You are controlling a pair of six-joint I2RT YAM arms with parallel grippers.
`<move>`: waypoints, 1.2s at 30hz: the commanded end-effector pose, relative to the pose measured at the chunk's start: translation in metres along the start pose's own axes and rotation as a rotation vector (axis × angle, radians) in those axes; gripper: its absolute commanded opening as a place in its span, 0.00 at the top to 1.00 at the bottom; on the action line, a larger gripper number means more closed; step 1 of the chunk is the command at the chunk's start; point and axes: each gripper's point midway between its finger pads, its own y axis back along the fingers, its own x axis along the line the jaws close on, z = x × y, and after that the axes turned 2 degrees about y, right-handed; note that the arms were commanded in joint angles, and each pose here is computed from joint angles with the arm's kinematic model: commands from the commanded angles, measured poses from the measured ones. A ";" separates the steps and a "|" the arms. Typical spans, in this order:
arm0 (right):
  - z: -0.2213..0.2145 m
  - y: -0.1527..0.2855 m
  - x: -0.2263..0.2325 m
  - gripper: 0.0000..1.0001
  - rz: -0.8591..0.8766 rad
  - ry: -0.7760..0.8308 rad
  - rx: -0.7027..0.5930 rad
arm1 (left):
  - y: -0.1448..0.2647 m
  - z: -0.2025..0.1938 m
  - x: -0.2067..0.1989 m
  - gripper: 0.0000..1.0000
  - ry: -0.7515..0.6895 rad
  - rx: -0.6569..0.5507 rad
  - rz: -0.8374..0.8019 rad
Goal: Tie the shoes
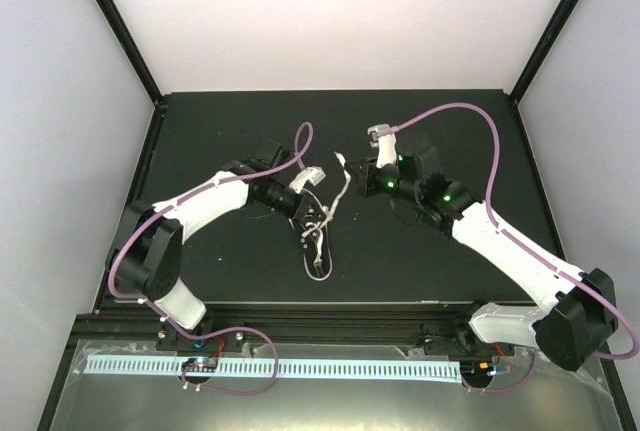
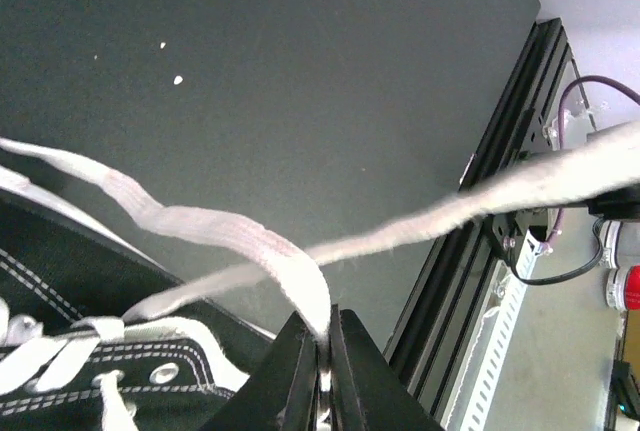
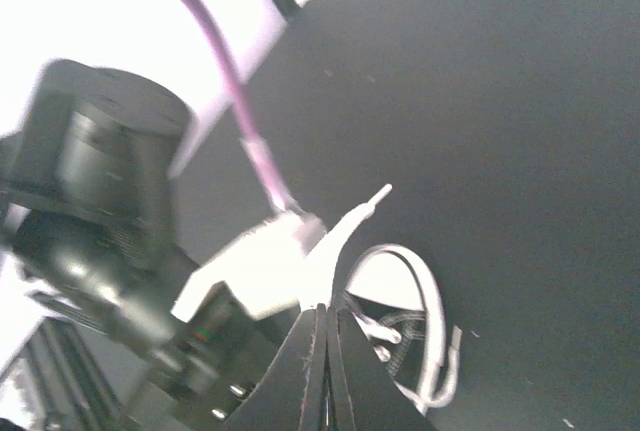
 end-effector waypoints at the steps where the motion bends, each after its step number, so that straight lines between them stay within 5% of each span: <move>1: 0.026 0.003 0.030 0.98 0.113 0.004 -0.046 | -0.002 0.016 -0.014 0.95 -0.068 -0.013 -0.050; 17: 0.034 0.000 0.030 0.98 0.094 0.028 -0.038 | 0.012 0.045 -0.006 0.91 -0.127 -0.135 0.088; 36: 0.034 -0.005 0.034 0.98 0.117 0.017 -0.027 | -0.003 0.040 -0.003 0.74 -0.137 -0.091 0.075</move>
